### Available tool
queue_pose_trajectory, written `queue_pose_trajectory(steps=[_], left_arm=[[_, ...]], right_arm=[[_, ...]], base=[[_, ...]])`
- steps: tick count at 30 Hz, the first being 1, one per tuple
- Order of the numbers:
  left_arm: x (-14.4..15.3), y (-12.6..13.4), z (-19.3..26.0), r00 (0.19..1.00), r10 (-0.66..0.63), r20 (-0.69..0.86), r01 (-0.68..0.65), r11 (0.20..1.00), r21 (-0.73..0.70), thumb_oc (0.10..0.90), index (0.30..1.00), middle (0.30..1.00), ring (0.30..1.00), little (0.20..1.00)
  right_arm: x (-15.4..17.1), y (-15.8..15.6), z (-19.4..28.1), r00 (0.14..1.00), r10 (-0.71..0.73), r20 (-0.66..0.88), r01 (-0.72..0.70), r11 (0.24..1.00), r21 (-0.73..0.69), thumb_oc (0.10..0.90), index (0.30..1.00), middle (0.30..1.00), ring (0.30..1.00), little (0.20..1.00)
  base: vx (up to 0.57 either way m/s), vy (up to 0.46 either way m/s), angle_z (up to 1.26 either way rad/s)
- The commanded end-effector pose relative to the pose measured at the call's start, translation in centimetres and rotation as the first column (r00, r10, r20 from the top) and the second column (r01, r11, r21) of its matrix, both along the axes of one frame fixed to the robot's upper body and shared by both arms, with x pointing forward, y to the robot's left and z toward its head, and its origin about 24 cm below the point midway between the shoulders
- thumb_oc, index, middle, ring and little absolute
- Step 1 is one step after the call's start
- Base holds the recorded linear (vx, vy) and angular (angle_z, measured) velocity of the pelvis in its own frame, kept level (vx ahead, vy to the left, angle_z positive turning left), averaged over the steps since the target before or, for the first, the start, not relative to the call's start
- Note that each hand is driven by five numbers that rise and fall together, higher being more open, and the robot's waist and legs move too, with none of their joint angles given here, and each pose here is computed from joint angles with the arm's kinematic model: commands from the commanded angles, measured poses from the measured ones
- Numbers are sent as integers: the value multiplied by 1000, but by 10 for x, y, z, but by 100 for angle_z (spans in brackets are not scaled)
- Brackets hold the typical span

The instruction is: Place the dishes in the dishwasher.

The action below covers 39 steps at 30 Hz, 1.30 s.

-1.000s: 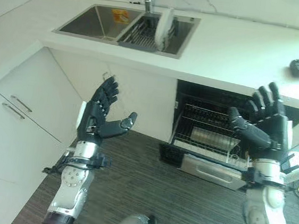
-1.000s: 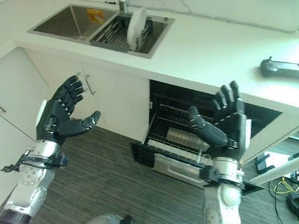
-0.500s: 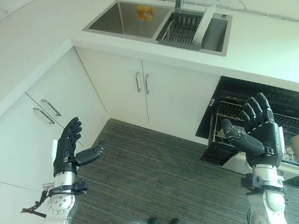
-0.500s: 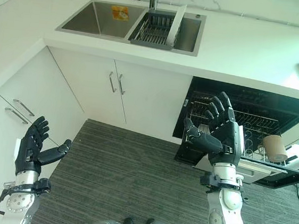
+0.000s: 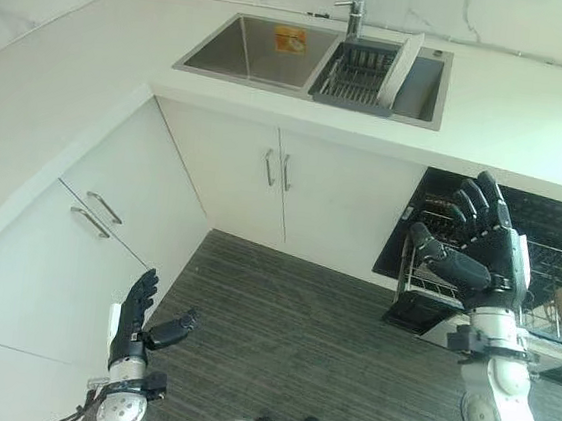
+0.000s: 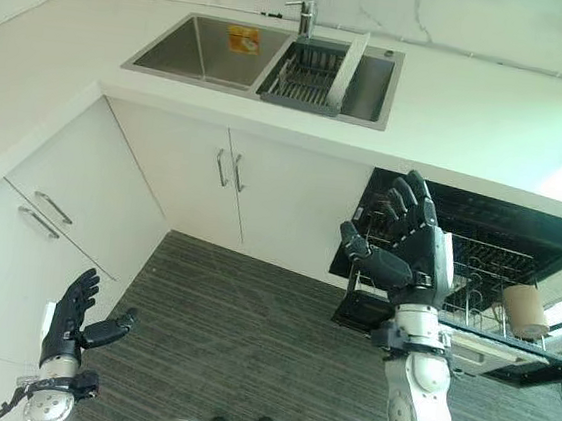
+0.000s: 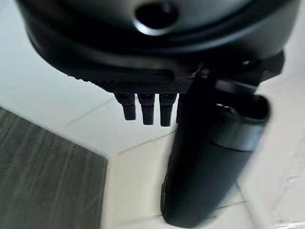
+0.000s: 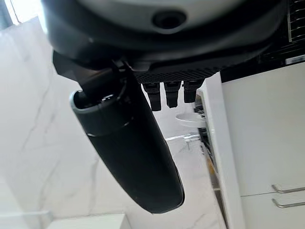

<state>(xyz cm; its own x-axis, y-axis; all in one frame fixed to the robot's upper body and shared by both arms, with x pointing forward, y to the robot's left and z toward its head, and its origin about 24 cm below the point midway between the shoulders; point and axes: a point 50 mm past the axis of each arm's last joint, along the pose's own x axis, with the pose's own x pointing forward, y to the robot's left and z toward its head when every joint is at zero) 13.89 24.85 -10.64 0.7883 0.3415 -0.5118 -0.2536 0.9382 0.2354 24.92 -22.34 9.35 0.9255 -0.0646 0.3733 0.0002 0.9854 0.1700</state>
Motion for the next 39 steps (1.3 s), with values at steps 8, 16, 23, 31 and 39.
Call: queue_pose_trajectory(steps=[8, 16, 23, 31, 39], left_arm=[[-56, -29, -44, 924, -160, -347, 47, 949, -311, 800, 900, 900, 900, 900], [-85, -21, -54, 878, -88, -471, -63, 953, -295, 800, 900, 900, 900, 900], [-82, -5, -52, 873, -16, -487, -128, 957, -260, 800, 900, 900, 900, 900], [-88, 2, -53, 844, 111, -525, -232, 958, -170, 800, 900, 900, 900, 900], [-91, 1, -56, 791, 61, -608, -128, 989, -68, 800, 900, 900, 900, 900]], right_arm=[[12, 13, 81, 946, 55, 319, -27, 995, -92, 800, 900, 900, 900, 900], [14, 9, 86, 943, 75, 323, -55, 996, -70, 800, 900, 900, 900, 900], [20, 24, 96, 920, 137, 367, -120, 990, -68, 800, 900, 900, 900, 900], [29, 33, 105, 922, 183, 340, -165, 983, -82, 800, 900, 900, 900, 900], [20, 21, 113, 922, 101, 373, -72, 993, -89, 800, 900, 900, 900, 900]], base=[[238, 154, -27], [276, 212, -86], [33, 13, -64], [108, -330, -43], [117, -198, 30]])
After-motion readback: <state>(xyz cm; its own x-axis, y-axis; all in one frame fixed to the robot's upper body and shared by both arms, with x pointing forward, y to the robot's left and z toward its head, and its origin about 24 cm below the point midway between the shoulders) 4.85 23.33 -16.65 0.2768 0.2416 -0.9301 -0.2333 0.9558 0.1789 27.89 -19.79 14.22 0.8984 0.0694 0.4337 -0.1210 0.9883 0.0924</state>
